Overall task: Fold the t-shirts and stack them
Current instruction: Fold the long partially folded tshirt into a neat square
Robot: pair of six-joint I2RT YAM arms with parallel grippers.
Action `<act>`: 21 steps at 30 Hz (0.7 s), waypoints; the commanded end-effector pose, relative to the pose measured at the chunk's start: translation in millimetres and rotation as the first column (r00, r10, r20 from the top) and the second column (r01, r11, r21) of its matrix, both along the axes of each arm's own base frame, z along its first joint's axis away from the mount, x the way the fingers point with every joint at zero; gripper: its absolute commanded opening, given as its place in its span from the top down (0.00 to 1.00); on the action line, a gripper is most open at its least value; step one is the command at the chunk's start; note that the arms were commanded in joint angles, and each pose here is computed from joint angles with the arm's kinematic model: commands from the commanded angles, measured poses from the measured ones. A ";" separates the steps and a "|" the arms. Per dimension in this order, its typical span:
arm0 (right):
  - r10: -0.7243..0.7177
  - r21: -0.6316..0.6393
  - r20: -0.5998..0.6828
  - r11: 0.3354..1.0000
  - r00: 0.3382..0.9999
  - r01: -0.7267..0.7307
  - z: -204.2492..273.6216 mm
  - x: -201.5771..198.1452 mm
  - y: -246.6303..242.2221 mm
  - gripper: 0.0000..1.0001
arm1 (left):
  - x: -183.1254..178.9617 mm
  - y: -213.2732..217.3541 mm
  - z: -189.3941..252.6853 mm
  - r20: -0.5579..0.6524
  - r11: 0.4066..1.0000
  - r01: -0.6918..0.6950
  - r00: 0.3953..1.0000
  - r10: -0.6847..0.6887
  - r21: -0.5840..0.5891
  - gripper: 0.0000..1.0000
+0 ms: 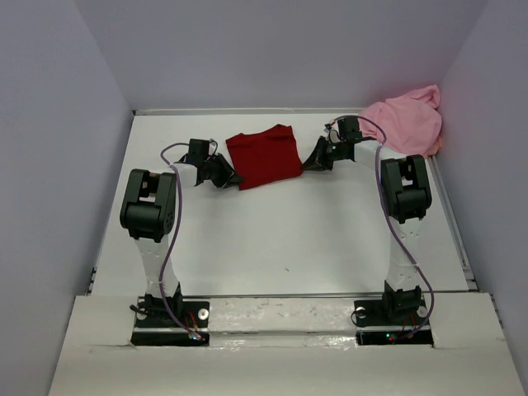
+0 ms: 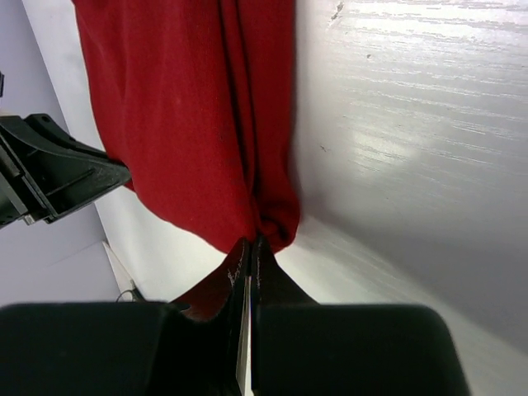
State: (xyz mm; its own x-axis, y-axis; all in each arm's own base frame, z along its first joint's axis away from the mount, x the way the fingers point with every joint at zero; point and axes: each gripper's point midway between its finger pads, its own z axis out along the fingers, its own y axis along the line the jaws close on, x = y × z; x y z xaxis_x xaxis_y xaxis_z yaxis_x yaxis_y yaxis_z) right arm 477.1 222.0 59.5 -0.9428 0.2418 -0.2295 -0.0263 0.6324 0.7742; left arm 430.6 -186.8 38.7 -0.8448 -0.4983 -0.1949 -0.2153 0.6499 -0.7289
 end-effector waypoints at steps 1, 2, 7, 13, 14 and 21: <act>0.005 -0.042 -0.008 0.999 1.000 -0.005 -5.7 -6.2 1.3 1.00 | 4.7 -4.3 19.8 0.060 1.000 0.027 0.998 -0.026 -0.012 0.82; 0.001 -0.046 -0.006 0.999 1.000 -0.002 -3.6 -7.6 0.2 1.00 | 4.0 -4.2 21.6 0.061 1.000 0.027 0.998 -0.026 -0.012 0.87; -0.010 -0.075 -0.036 0.997 0.999 0.008 -11.3 -20.2 -5.5 1.00 | -3.2 -6.1 19.7 0.040 0.999 0.042 0.998 -0.041 -0.007 1.00; -0.013 -0.108 -0.063 0.994 0.998 0.006 -13.8 -41.3 -9.0 1.00 | -16.3 -7.8 15.8 0.019 0.997 0.071 0.997 -0.072 0.012 1.00; -0.013 -0.110 -0.067 0.994 0.998 0.005 -13.8 -44.4 -9.9 1.00 | -18.5 -8.7 14.8 0.016 0.997 0.077 0.997 -0.078 0.015 1.00; 0.002 -0.127 -0.097 0.992 0.995 -0.015 -8.4 -80.1 -9.9 1.00 | -45.0 -19.3 13.8 -0.013 0.989 0.145 0.989 -0.145 0.029 1.00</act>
